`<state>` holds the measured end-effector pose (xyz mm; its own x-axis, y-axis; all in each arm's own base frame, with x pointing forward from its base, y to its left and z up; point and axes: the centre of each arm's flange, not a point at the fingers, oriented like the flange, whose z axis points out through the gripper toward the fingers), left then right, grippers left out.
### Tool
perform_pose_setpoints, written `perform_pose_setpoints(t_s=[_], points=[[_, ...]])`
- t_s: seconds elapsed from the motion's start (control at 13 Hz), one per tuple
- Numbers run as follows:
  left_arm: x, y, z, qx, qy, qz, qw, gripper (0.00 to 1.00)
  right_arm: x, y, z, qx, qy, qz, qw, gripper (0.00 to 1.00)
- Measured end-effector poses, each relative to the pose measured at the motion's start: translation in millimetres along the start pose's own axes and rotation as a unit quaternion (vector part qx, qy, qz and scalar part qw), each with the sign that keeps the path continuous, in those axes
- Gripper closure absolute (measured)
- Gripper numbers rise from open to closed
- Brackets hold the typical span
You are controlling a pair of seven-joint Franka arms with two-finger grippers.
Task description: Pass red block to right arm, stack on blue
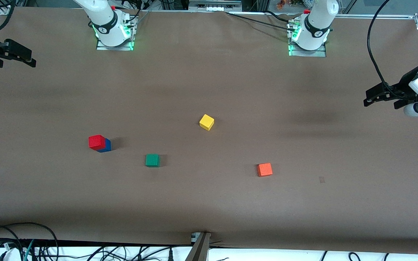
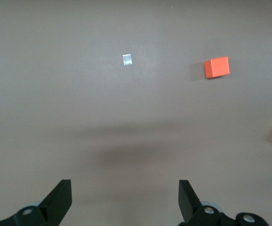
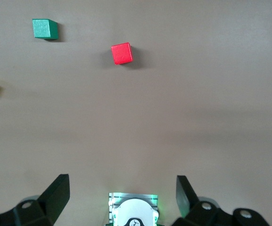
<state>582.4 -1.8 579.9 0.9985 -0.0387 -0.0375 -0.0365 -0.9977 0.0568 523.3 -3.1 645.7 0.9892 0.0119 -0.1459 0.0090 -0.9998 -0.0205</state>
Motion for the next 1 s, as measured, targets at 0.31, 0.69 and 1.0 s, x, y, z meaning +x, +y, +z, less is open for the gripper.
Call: perform_pose_setpoints(t_s=[0.31,0.69,1.0], points=[[0.0,0.4,0.0,0.0,0.0,0.0,1.0,0.0,4.3,1.1,8.9,0.0,-0.01,0.001,1.0,0.0],[0.0,0.8,0.1,0.0,0.0,0.001,1.0,0.0,5.4,1.4,10.2,0.0,-0.012,0.001,1.0,0.0],[0.0,0.8,0.1,0.0,0.0,0.001,1.0,0.0,5.4,0.8,10.2,0.0,-0.012,0.001,1.0,0.0]])
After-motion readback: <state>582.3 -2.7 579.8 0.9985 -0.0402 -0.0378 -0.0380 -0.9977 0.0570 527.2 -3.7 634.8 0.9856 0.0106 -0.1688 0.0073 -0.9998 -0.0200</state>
